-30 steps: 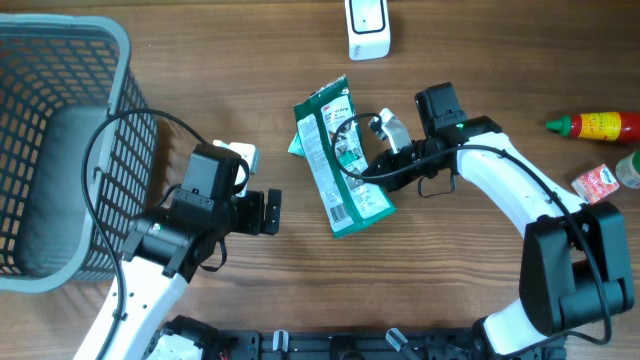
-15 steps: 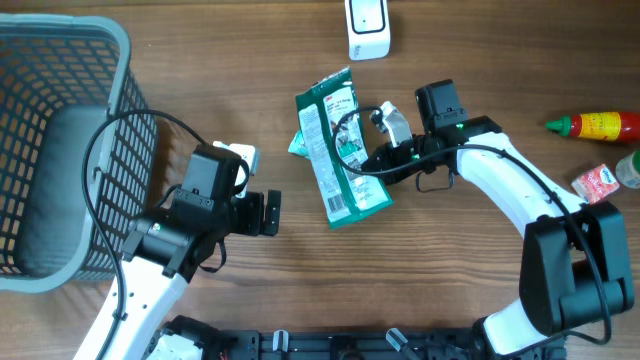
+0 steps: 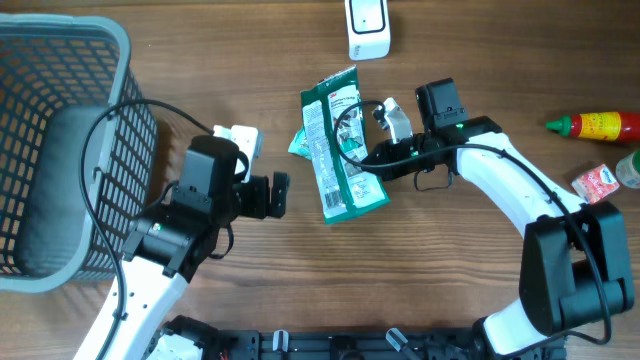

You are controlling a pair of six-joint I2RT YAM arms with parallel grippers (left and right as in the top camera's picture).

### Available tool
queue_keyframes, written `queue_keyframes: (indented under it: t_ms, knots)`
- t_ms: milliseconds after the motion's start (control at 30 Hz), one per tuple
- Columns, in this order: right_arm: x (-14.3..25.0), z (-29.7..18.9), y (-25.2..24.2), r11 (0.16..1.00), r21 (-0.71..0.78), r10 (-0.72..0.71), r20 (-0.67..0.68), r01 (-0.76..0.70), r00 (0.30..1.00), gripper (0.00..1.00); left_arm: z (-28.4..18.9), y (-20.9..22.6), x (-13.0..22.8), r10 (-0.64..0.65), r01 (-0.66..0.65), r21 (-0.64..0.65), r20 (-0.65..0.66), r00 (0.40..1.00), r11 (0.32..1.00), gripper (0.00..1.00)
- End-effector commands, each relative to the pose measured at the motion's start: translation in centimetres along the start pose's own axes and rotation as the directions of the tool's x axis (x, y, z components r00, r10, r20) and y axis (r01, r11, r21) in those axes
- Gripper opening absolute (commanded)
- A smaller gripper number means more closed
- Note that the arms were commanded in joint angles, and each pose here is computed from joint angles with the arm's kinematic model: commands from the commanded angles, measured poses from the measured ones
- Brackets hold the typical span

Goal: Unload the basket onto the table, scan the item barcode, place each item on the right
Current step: 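Move the left gripper toward the held gloves package to grasp it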

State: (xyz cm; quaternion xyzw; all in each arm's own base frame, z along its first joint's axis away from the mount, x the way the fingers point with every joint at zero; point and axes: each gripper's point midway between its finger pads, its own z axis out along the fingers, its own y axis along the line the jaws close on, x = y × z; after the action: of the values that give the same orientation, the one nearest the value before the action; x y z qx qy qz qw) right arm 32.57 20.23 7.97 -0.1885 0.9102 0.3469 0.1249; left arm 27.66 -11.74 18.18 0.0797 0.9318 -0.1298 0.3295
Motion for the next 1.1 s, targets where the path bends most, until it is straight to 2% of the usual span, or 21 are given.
queue_keyframes:
  t_ms: [0, 67, 133, 200, 300, 433, 600, 800, 867, 1067]
  knots:
    - [0.1, 0.3, 0.0, 0.999, -0.009, 0.043, -0.007, -0.043, 0.999, 0.04, 0.1, -1.6, -2.5, 0.005, -0.013, 0.084, 0.093, 0.996, 0.996, 1.00]
    - [0.1, 0.3, 0.0, 0.999, -0.009, 0.045, -0.007, -0.045, 0.999, 0.04, 0.5, -2.9, -4.0, -0.017, -0.004, 0.154, 0.136, 0.991, 0.988, 1.00]
    - [0.1, 0.3, 0.0, 0.997, -0.009, 0.073, -0.007, -0.073, 0.997, 0.04, 1.3, -3.0, -4.8, -0.040, 0.015, 0.165, 0.150, 0.988, 0.986, 1.00]
    - [0.1, 0.3, 0.0, 0.997, -0.009, 0.081, -0.007, -0.082, 0.997, 0.04, 3.0, -2.6, -5.4, -0.120, 0.096, 0.168, 0.141, 0.983, 0.981, 1.00]
    - [0.1, 0.3, 0.0, 0.996, -0.009, 0.085, -0.007, -0.085, 0.996, 0.04, 6.6, -0.7, -5.1, -0.305, 0.294, 0.139, 0.070, 0.950, 0.946, 1.00]
    - [0.1, 0.3, 0.0, 0.996, -0.009, 0.094, -0.006, -0.094, 0.996, 0.04, 10.8, 0.4, -2.6, -0.504, 0.520, 0.169, -0.126, 0.854, 0.837, 1.00]
    - [0.1, 0.3, 0.0, 0.995, -0.009, 0.096, -0.008, -0.096, 0.995, 0.04, 12.4, -1.1, -1.3, -0.527, 0.629, 0.341, -0.349, 0.775, 0.699, 1.00]
    - [0.2, 0.3, 0.1, 0.995, -0.018, 0.097, -0.009, -0.097, 0.995, 0.05, 12.1, -2.0, -0.8, -0.495, 0.696, 0.449, -0.492, 0.716, 0.560, 1.00]
    - [0.1, 0.2, 1.0, 0.993, -0.065, 0.096, -0.013, -0.097, 0.995, 0.04, 12.1, -2.2, -0.7, -0.491, 0.704, 0.453, -0.507, 0.708, 0.548, 1.00]
    - [-0.1, -1.0, 5.7, 0.930, -0.353, 0.093, -0.027, -0.097, 0.995, 0.04, 12.1, -2.3, -0.5, -0.492, 0.712, 0.442, -0.518, 0.699, 0.546, 1.00]
